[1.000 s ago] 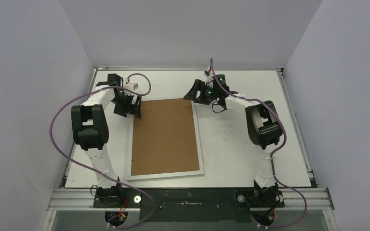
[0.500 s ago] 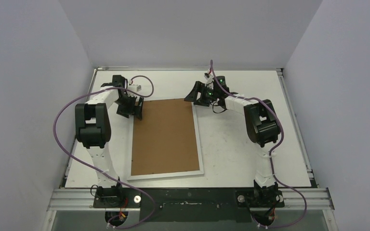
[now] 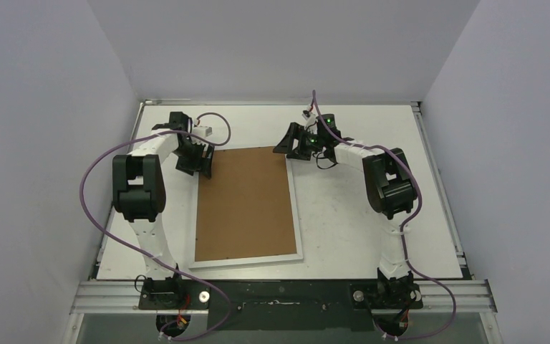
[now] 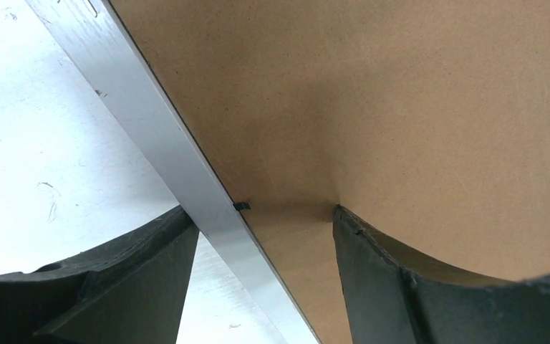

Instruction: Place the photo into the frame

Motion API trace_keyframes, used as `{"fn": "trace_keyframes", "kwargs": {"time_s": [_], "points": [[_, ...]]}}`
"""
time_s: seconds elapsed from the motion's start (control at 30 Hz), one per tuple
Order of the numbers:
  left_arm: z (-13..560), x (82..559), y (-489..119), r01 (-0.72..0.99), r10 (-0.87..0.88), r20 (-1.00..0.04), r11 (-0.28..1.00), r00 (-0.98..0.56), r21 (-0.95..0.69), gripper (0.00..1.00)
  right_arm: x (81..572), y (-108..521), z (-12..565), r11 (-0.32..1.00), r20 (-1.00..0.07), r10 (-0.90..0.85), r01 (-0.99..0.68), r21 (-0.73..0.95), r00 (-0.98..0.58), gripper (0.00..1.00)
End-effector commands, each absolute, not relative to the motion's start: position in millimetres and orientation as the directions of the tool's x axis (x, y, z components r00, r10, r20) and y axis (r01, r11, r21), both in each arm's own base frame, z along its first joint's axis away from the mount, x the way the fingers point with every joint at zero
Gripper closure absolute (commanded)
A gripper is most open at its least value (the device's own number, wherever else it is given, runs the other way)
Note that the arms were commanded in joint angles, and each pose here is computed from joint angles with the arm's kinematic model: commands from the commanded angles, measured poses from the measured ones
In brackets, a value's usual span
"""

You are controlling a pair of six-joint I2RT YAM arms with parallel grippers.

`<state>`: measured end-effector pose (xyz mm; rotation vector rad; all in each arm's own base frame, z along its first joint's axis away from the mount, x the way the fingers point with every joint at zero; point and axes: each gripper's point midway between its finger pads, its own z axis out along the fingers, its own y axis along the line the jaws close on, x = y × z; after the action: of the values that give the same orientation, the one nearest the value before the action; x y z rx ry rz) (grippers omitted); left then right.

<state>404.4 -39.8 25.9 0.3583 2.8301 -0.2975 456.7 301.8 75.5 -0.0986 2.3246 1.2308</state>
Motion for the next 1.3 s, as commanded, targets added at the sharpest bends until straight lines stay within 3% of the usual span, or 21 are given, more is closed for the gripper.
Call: {"fn": "trace_keyframes", "kwargs": {"time_s": [0.0, 0.93, 1.27], "points": [[-5.0, 405.5, -33.0, 0.295, 0.262, -0.271, 0.951, -0.926, -0.089, 0.35, 445.3, 302.4, 74.5, 0.582, -0.445, 0.142, -0.289, 0.760, -0.884, 0.23], [-4.4, 409.3, -49.3, 0.346, 0.301, -0.296, 0.931, -0.907, -0.114, 0.43, 424.7, 332.2, 58.0, 0.586, -0.395, 0.075, -0.280, 0.760, -0.916, 0.23], [-6.4, 411.0, -64.7, 0.385, 0.328, -0.308, 0.912, -0.893, -0.144, 0.44, 407.5, 333.7, 20.1, 0.680, -0.350, 0.005, -0.254, 0.688, -0.937, 0.23]]}}
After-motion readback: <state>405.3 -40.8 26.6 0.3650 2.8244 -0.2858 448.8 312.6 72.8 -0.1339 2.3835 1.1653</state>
